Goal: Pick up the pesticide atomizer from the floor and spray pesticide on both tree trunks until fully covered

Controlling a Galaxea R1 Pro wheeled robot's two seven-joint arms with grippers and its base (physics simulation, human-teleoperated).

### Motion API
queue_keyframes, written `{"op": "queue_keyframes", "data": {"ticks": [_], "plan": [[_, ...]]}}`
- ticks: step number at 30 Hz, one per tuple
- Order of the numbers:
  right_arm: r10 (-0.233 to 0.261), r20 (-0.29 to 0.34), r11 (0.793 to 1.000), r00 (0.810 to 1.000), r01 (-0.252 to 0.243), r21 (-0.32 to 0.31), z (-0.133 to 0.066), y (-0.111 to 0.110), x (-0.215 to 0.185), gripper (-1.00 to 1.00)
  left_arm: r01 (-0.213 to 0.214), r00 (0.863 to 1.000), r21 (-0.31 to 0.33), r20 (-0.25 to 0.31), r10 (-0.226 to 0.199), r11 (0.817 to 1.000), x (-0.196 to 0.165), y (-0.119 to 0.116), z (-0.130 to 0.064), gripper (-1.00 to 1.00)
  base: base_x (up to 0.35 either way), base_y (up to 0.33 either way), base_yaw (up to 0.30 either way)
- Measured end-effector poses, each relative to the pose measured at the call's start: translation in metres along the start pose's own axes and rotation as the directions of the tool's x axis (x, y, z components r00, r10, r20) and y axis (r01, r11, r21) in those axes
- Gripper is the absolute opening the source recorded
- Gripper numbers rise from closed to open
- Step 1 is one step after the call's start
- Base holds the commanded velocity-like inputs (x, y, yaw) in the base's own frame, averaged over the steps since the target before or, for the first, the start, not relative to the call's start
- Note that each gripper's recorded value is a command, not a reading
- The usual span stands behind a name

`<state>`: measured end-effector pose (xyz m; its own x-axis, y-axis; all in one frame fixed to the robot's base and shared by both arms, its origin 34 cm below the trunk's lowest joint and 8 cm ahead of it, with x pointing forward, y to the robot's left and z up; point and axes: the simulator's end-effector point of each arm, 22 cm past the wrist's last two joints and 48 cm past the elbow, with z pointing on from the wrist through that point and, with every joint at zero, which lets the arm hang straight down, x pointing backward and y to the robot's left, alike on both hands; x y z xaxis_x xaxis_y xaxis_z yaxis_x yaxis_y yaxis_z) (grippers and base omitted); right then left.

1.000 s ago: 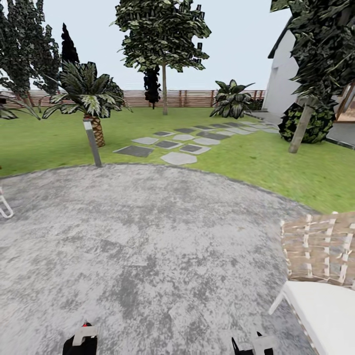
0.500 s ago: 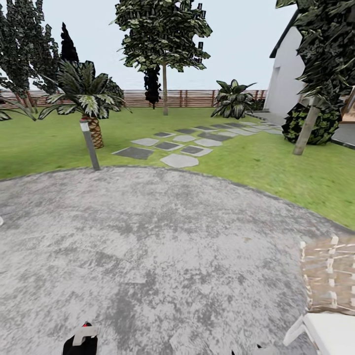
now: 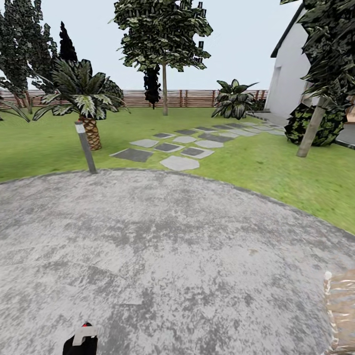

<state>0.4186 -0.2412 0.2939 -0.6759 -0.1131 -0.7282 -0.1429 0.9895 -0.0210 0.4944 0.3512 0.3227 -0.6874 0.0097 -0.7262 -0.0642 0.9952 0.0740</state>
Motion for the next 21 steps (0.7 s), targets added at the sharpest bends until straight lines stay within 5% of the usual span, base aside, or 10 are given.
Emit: {"op": "queue_keyframes", "data": {"ticks": [21], "plan": [[0.008, -0.06, 1.0, 0.998, -0.008, -0.009, -0.009, 0.005, 0.025, 1.0, 0.0, 1.0, -0.001, 0.0, 0.0, 1.0, 0.0, 0.0, 0.0, -1.0, 0.34, 0.0, 0.0]]}}
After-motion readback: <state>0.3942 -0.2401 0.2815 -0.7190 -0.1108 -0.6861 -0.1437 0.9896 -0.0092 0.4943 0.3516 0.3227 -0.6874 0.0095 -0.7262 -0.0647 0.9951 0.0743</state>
